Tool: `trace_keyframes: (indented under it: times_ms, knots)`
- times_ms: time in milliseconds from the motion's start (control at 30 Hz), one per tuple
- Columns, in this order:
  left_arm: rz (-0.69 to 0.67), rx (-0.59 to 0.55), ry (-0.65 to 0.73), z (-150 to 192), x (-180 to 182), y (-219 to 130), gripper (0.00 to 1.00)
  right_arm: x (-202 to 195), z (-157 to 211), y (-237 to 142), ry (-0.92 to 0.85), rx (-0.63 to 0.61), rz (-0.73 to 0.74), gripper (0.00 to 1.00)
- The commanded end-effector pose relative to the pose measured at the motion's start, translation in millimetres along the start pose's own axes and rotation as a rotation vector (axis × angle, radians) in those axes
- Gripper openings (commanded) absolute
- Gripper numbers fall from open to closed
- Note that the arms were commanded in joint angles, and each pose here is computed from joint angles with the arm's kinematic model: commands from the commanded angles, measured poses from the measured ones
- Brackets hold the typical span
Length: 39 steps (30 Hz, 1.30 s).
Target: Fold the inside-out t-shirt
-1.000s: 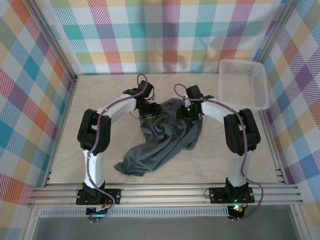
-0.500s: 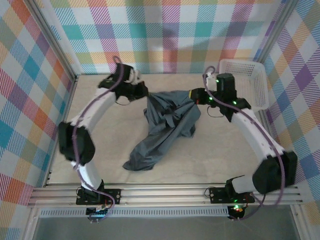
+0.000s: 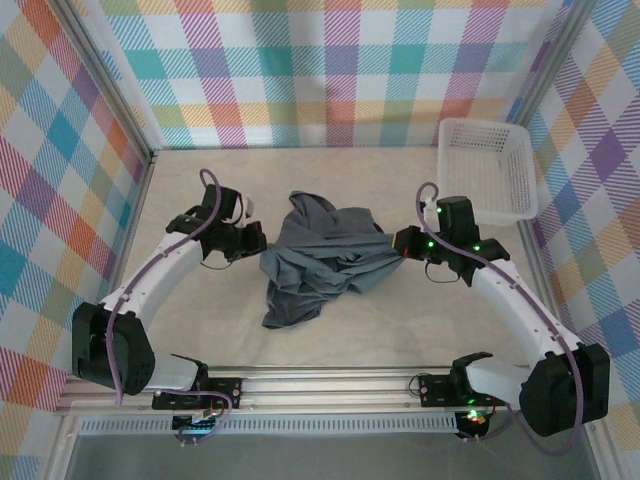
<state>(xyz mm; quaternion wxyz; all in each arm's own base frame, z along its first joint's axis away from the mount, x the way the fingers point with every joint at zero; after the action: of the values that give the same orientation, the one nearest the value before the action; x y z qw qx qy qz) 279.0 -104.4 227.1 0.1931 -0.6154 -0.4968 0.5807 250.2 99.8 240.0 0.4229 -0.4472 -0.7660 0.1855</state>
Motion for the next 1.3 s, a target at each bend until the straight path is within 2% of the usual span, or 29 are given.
trace_keyframes:
  times_ms: [0,100,200,267,300,367,433,533,667,733,767,867,900,933,1033,1133,1267]
  knots:
    - [0.028,-0.030,0.061,-7.5,0.0,-6.1,0.00,-20.6,4.7,8.0,0.137,0.044,0.109,0.01]
    - [0.117,0.028,0.103,-5.4,-15.4,7.0,0.01,-29.7,9.6,35.2,0.129,0.172,0.094,0.13]
    - [0.152,-0.010,0.139,8.3,-39.0,12.9,0.30,-23.5,-1.5,45.0,0.062,0.230,0.041,0.36]
    - [0.093,-0.034,0.120,23.7,-48.3,24.1,0.53,-7.2,-13.0,40.9,-0.099,0.189,0.037,0.49]
    - [0.042,-0.038,0.110,31.9,-47.9,31.2,0.58,1.7,-16.0,39.6,-0.192,0.161,0.047,0.56]
    - [-0.042,-0.056,0.100,49.1,-44.0,43.3,0.62,29.5,-14.9,42.2,-0.448,0.116,-0.008,0.69]
    - [-0.018,-0.073,0.061,59.7,-42.6,48.9,0.64,55.1,-7.2,49.1,-0.628,0.114,-0.116,0.73]
    - [0.048,-0.091,0.002,71.6,-46.2,51.2,0.72,80.7,4.8,69.2,-0.746,0.178,-0.270,0.75]
    - [0.037,-0.106,-0.013,81.6,-46.5,50.1,0.85,92.6,27.1,110.6,-0.846,0.295,-0.292,0.78]
    - [0.041,-0.127,-0.019,81.3,-45.5,44.5,0.88,93.7,31.1,125.1,-0.852,0.348,-0.264,0.72]
    - [0.035,-0.133,-0.015,81.1,-45.1,40.3,0.89,93.7,26.8,129.7,-0.828,0.370,-0.212,0.60]
    - [0.030,-0.151,0.014,81.1,-44.5,28.4,0.89,98.9,6.1,123.1,-0.705,0.336,-0.137,0.12]
    - [0.046,-0.158,0.025,81.8,-45.3,23.9,0.89,102.3,0.9,117.2,-0.683,0.300,-0.155,0.04]
    - [0.068,-0.162,0.041,83.4,-45.7,19.8,0.89,105.1,-3.9,109.2,-0.653,0.257,-0.177,0.00]
    - [0.147,-0.171,0.161,95.3,-55.3,13.1,0.85,108.5,-25.1,90.3,-0.514,0.161,-0.242,0.00]
    - [0.265,-0.171,0.274,110.4,-74.5,19.3,0.83,94.2,-47.4,81.9,-0.353,0.100,-0.225,0.00]
    - [0.321,-0.115,0.201,115.5,-87.4,51.8,0.82,73.4,-68.9,79.5,-0.219,0.035,-0.205,0.00]
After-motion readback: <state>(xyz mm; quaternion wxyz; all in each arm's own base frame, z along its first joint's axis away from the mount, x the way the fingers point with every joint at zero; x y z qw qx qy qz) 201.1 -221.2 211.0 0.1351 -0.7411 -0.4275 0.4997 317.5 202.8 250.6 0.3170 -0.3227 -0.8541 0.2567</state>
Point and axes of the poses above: each hand's point on the last joint's axis, 136 mm out from that joint toward the fingers, its own y axis out along the fingers, its own x axis along the line the jaws close on, z = x × y, the point moved 9 cm from there along -y, back along the fingers, and after that the axes turned 9 degrees about -y, right-handed, at the moved point
